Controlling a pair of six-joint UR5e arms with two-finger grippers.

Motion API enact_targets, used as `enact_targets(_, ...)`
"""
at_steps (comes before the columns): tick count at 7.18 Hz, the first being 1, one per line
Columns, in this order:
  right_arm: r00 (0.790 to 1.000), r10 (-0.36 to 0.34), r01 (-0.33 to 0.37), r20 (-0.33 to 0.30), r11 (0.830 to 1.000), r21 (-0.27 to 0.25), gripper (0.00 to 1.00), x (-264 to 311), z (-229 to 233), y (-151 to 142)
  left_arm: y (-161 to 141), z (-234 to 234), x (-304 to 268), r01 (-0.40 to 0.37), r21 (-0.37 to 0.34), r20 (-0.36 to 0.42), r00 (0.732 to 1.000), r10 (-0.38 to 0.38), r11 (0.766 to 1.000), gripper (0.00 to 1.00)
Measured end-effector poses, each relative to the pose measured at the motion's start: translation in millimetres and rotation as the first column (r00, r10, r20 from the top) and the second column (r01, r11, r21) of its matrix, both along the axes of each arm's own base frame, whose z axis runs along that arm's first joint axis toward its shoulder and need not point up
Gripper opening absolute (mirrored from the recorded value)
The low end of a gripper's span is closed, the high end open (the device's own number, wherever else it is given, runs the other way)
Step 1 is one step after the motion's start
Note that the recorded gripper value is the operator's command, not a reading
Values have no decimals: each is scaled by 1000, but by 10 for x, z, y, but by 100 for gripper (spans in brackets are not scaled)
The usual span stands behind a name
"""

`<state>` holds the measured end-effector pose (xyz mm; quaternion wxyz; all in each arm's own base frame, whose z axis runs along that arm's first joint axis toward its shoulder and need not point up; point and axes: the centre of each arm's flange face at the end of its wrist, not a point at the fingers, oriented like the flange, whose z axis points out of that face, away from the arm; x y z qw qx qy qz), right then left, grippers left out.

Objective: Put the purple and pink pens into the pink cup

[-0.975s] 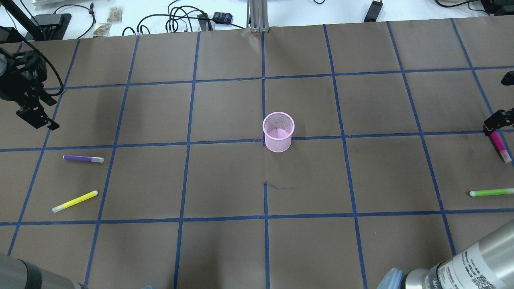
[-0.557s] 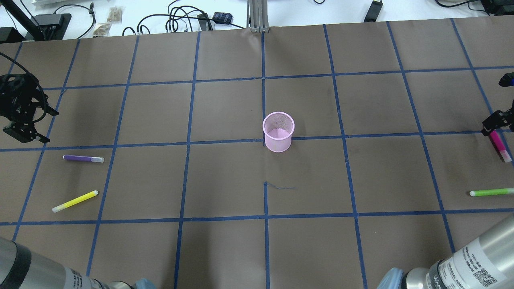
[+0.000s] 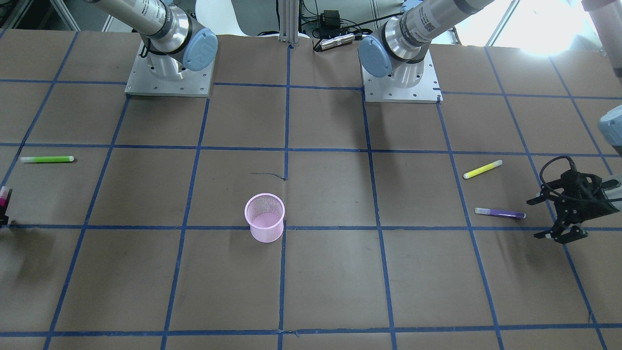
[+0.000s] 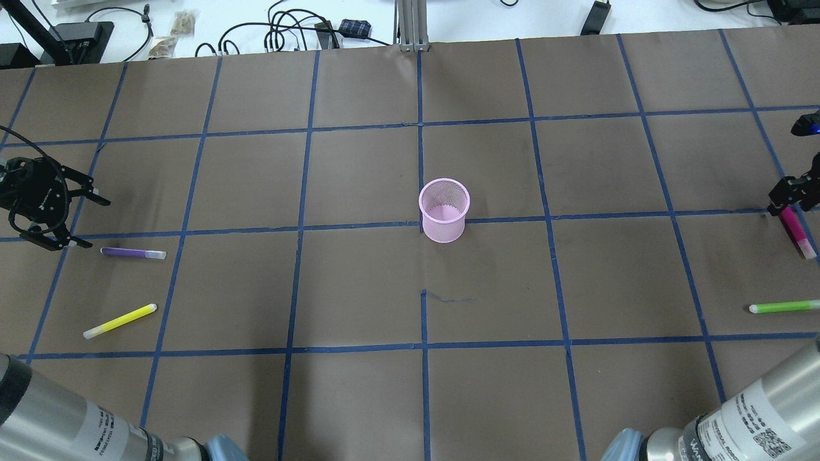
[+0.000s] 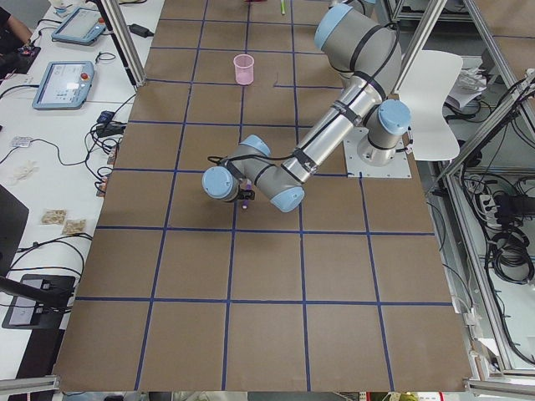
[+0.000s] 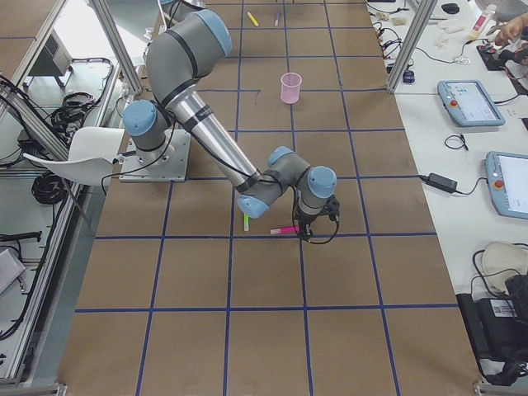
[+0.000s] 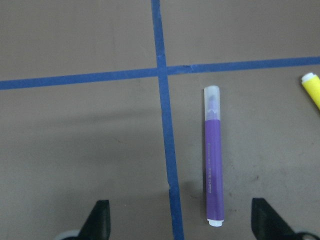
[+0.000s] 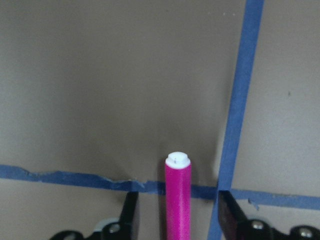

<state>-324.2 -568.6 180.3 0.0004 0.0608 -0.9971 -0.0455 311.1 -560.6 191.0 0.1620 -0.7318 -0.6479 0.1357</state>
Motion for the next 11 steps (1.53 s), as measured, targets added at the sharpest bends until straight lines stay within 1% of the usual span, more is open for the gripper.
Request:
enact_targets(1,1000,0,0,2,1000,2,35,2,-20,-2,25,-146,18,5,11,-30,1000,-5,1000,93)
enact_targets(2,1000,1,-1,2,1000,3,14,3,-38,-5,66,-244,29,12,31,-56,998,-10,999,93)
enact_targets(3,1000,2,-2,-4,1000,-2,0,-4,-46,-14,117,-304,46,20,49,-80,997,-16,999,91)
enact_targets(4,1000,1,-1,-14,1000,-12,0,-16,-44,-27,146,-340,52,25,59,-96,995,-20,998,80)
enact_targets(5,1000,0,-1,-19,1000,-17,0,-22,-47,-33,159,-357,55,30,63,-102,994,-23,998,58)
enact_targets(7,1000,2,-2,-31,1000,-21,0,-12,18,-48,159,-377,64,40,57,-102,994,-34,998,54)
enact_targets(8,999,13,-15,-51,999,-35,0,55,198,-103,156,-399,67,42,56,-103,994,-36,998,43)
enact_targets(9,997,40,-45,-72,997,-65,0,231,486,-189,153,-423,69,44,56,-105,994,-38,997,23)
enact_targets(10,994,78,-86,-76,990,-108,0,520,800,-254,148,-431,72,47,53,-106,993,-42,997,0)
enact_targets(11,992,121,-127,-47,978,-167,0,932,1094,-283,149,-436,75,50,52,-106,993,-44,997,0)
